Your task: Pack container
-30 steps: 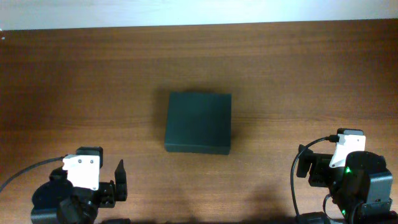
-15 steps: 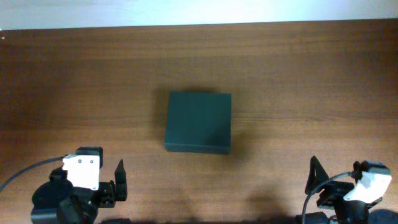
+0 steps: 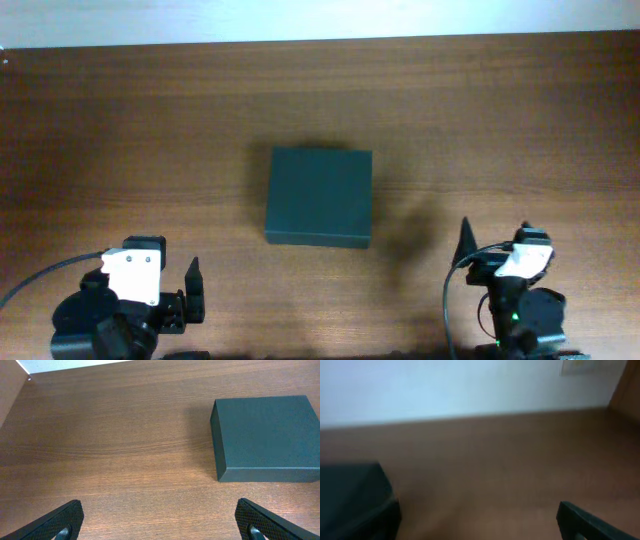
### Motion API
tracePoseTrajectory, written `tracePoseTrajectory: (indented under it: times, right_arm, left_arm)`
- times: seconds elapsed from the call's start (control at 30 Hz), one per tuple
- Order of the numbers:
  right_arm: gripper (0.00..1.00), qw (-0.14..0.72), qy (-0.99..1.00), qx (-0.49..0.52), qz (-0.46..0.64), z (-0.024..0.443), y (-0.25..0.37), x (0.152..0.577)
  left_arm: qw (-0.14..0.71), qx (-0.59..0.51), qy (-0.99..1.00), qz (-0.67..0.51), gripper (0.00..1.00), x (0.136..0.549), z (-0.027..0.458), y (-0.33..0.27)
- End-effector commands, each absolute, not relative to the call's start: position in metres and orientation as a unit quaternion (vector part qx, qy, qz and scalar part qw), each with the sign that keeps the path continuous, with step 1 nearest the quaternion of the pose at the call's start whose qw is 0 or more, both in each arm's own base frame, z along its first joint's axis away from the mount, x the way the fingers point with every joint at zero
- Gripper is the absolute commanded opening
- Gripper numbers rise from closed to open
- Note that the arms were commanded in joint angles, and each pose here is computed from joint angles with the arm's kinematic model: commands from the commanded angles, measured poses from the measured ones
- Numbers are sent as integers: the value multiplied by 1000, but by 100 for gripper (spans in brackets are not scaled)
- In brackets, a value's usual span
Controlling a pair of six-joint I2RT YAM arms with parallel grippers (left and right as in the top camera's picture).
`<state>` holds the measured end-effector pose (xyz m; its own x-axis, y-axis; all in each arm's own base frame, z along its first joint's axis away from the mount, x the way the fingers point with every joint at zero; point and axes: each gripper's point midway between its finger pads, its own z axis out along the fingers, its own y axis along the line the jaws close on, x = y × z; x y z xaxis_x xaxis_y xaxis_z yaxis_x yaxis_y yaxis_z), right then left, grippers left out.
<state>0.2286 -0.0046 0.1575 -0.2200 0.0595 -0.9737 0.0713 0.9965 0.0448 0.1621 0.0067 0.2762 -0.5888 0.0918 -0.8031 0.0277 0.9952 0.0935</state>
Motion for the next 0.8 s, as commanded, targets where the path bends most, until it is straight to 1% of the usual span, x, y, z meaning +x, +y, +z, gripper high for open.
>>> tracePoseTrajectory:
  times: [0.0,0.17,0.77]
  right_arm:
    - [99,592,806,10,10,129,7,227]
    - [99,589,807,-22,20,128,17,226]
    - [99,590,807,-21,20,129,17,226]
  left_arm:
    - [454,39,890,33,99,162,276,5]
    - [454,39,890,33,99,162,276,5]
    - [454,39,890,33,99,162,276,5]
